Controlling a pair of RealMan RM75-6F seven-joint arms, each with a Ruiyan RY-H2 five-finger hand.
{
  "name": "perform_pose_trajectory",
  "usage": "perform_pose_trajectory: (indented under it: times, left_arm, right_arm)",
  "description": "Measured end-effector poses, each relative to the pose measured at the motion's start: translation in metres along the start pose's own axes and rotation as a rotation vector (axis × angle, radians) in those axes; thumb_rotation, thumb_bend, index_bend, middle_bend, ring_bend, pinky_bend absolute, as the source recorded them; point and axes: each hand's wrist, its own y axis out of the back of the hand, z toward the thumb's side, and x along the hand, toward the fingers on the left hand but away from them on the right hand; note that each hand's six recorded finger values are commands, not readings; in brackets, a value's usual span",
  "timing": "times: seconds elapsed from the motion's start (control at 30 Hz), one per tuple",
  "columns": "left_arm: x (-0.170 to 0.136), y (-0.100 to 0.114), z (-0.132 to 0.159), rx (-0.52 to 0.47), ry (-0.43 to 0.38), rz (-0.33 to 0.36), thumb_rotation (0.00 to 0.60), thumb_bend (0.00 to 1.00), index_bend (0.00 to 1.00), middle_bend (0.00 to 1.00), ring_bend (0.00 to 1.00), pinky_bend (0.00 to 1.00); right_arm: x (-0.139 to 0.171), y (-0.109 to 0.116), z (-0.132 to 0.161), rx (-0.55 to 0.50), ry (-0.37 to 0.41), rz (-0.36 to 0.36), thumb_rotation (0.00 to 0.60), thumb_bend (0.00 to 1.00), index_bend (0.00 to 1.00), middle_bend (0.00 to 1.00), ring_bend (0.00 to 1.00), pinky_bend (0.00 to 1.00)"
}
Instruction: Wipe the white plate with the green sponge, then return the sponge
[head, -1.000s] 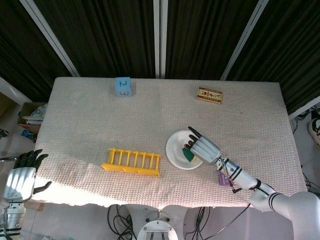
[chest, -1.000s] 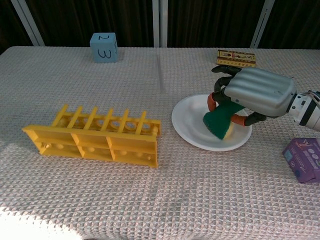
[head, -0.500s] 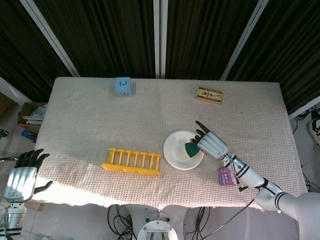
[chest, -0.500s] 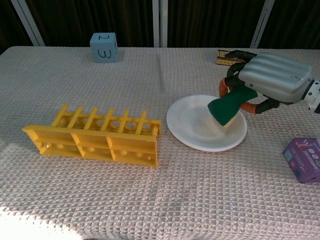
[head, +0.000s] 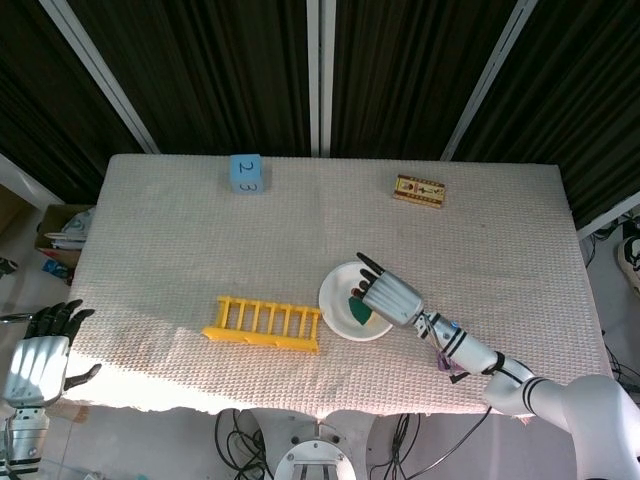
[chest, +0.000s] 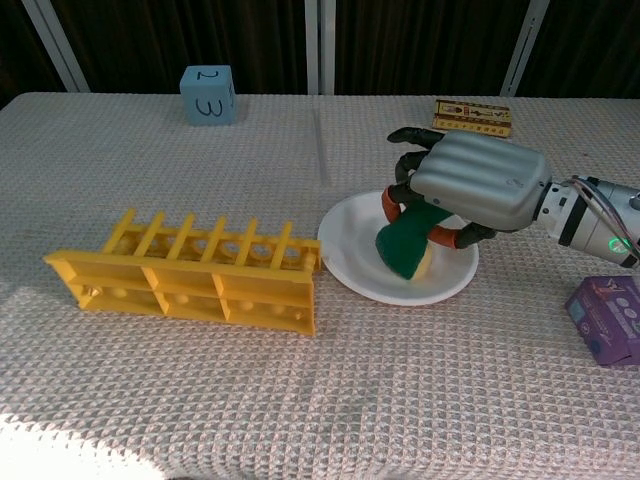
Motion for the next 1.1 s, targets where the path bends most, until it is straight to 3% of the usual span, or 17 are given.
perform_pose_trajectory:
  times: [0.3,0.57,0.97,1.1]
  left_arm:
    - [-0.002,-0.001,-0.004,-0.002,0.01,0.001,0.6,0.05,0.23,0.12,0.11,0.13]
    - [-0.003,-0.003,-0.003,-0.008,0.005,-0.004,0.6,0.05,0.23,0.12,0.11,0.13]
    - [0.001,-0.004,-0.001,-0.012,-0.005,-0.005,0.6,0.05,0.23,0.12,0.11,0.13]
    - [0.002,-0.003,0.001,-0.01,-0.011,-0.001,0.6,0.05,0.23,0.12,0.11,0.13]
  right_arm:
    - [-0.008,0.018,0.005,-0.023,0.003,-0.059,0.6,0.42,0.81,0.56,0.3,0.07]
    - [-0.004,0.001,0.009,0.012,0.024,-0.001,0.6,0.42,0.81,0.56,0.3,0.07]
    - [0.032,-0.018,-0.043,0.088,-0.095,0.098,0.6,0.42,0.82,0.56,0.31,0.07]
    - [0.037,-0.012,-0.055,0.073,-0.142,0.078,0.6,0.42,0.82,0.56,0.31,0.07]
